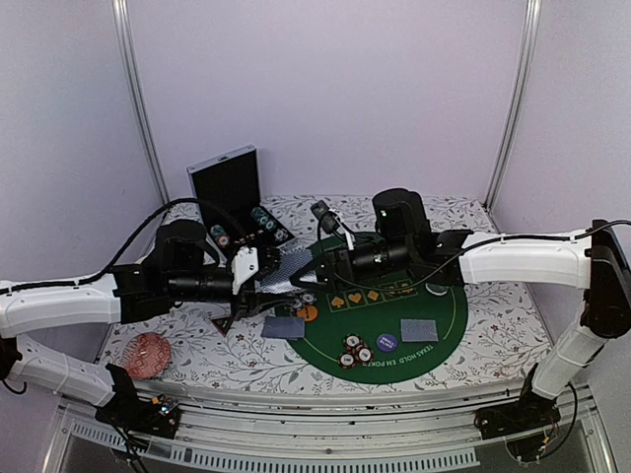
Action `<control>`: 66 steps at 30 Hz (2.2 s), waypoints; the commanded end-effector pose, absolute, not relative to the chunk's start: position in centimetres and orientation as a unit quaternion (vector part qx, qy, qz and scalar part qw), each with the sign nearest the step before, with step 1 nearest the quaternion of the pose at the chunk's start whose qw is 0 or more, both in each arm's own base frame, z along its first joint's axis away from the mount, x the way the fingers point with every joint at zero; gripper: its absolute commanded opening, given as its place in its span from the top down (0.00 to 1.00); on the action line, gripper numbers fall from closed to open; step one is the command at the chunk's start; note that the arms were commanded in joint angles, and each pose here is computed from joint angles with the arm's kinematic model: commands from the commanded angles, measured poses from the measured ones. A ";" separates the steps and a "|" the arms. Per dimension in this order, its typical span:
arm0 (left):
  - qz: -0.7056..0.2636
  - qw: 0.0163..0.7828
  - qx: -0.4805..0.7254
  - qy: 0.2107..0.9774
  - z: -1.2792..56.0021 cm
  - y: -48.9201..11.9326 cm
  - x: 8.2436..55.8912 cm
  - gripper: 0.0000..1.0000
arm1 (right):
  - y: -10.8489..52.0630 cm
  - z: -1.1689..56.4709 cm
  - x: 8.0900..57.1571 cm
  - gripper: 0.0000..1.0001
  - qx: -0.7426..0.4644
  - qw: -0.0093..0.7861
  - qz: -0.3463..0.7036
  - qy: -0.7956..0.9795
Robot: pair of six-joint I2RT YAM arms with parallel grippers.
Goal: Distribute texas hold em gaming equipment
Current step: Pass from the left arm to the right, then pass from the right arm to the left
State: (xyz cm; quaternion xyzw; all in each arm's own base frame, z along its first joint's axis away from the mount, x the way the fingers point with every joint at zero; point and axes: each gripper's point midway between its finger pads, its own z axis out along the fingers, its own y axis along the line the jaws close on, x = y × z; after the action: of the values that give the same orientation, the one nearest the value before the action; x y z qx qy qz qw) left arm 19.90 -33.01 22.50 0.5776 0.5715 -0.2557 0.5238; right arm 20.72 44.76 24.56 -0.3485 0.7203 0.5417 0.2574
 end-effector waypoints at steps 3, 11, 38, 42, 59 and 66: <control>-0.255 0.541 0.575 0.559 24.1 -32.9 20.1 0.58 | 45.7 25.9 19.7 0.40 -0.361 0.230 0.583 0.690; -0.253 0.540 0.576 0.559 23.9 -32.9 20.2 0.58 | 46.1 25.7 19.1 0.66 -0.356 0.202 0.601 0.686; -0.121 0.553 0.615 0.548 22.7 -30.7 21.4 0.02 | 46.7 22.9 18.6 0.98 -0.308 0.118 0.572 0.751; -0.118 0.554 0.615 0.549 22.6 -30.5 21.5 0.02 | 47.1 22.5 18.4 0.98 -0.308 0.110 0.571 0.753; -0.133 0.528 0.615 0.570 21.4 -31.5 21.8 0.29 | 48.3 22.9 17.6 0.96 -0.320 0.097 0.581 0.742; -0.145 0.515 0.618 0.575 20.9 -31.8 21.6 0.43 | 48.3 23.8 17.2 0.91 -0.327 0.099 0.595 0.727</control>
State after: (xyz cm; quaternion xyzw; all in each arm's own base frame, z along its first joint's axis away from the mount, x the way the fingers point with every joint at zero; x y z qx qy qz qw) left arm 20.87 -31.20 19.52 0.6296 0.5748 -0.1444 0.5024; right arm 19.38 47.38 21.83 -0.2945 0.7633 0.5639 0.1128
